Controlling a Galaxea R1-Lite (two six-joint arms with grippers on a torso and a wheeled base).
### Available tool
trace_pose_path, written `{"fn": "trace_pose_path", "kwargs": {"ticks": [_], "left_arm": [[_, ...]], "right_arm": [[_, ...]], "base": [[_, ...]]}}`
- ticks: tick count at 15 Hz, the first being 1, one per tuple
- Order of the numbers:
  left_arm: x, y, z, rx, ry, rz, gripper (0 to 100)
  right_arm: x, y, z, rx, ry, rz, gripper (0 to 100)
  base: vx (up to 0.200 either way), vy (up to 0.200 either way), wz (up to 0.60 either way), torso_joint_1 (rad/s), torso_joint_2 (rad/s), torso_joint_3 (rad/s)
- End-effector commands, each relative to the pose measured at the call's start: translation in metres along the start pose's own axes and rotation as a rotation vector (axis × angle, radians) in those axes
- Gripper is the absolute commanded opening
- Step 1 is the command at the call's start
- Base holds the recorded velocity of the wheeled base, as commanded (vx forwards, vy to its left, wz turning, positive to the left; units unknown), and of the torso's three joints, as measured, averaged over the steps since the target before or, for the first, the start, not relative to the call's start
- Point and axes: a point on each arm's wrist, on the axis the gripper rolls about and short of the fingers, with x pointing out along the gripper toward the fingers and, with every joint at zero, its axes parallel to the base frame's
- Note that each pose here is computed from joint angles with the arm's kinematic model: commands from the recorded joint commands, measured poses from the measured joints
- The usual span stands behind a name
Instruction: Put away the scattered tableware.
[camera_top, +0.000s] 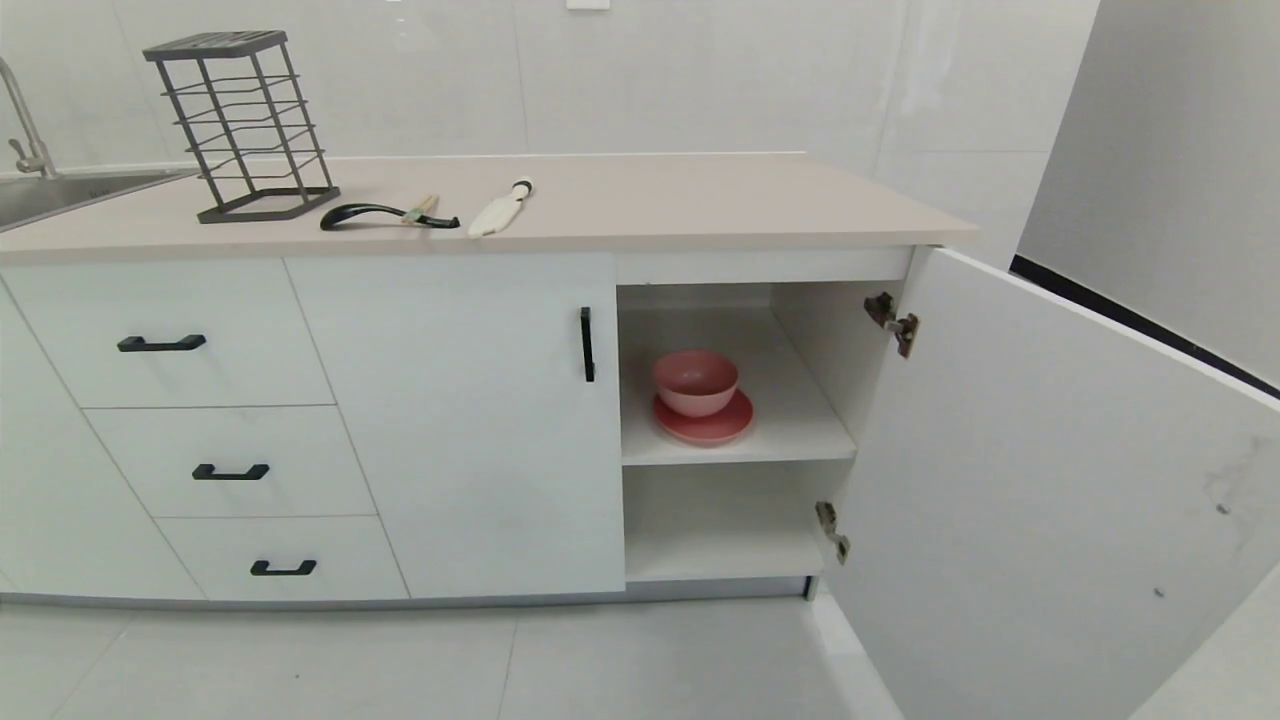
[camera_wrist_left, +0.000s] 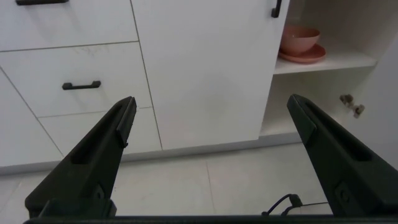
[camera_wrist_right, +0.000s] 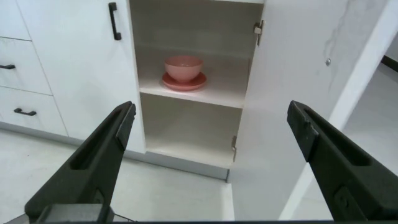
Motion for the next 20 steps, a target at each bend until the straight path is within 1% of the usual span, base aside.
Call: {"fn": "trace_pose_path", "kwargs": {"ticks": [1, 6, 10, 13, 16, 17, 18, 19, 20], "left_arm": [[0.000, 0.000, 0.000, 0.000, 0.002, 0.000, 100], [0.000, 0.000, 0.000, 0.000, 0.002, 0.000, 100], [0.000, 0.000, 0.000, 0.000, 0.002, -0.002, 100], [0.000, 0.000, 0.000, 0.001, 0.002, 0.002, 100], [0.000, 0.000, 0.000, 0.000, 0.002, 0.002, 100], [0.000, 0.000, 0.000, 0.000, 0.002, 0.002, 100], [0.000, 0.000, 0.000, 0.000, 0.002, 0.002, 100], [0.000, 0.000, 0.000, 0.000, 0.002, 0.000, 100], [0.000, 0.000, 0.000, 0.000, 0.002, 0.002, 100]], "right_arm": [[0.000, 0.000, 0.000, 0.000, 0.002, 0.001, 100], [0.000, 0.000, 0.000, 0.002, 0.003, 0.001, 100], [0.000, 0.000, 0.000, 0.017, 0.003, -0.001, 100], [0.000, 0.000, 0.000, 0.017, 0.003, -0.001, 100], [0.000, 0.000, 0.000, 0.017, 0.003, -0.002, 100], [0.000, 0.000, 0.002, 0.070, -0.004, -0.001, 100], [-0.002, 0.000, 0.012, 0.112, -0.033, 0.005, 100], [0.001, -0.001, 0.029, 0.123, -0.025, 0.003, 0], [0.008, -0.004, 0.048, 0.131, 0.002, -0.001, 0]], "base": [[0.000, -0.200, 0.00, -0.002, 0.00, 0.012], [0.000, -0.200, 0.00, 0.002, 0.00, 0.005], [0.000, 0.000, 0.00, 0.000, 0.00, 0.000], [-0.200, 0.000, 0.00, 0.007, 0.00, 0.007], [0.000, 0.000, 0.00, 0.000, 0.00, 0.000], [0.000, 0.000, 0.00, 0.000, 0.00, 0.000], [0.000, 0.000, 0.00, 0.000, 0.00, 0.000], [0.000, 0.000, 0.00, 0.000, 0.00, 0.000], [0.000, 0.000, 0.00, 0.000, 0.00, 0.000]]}}
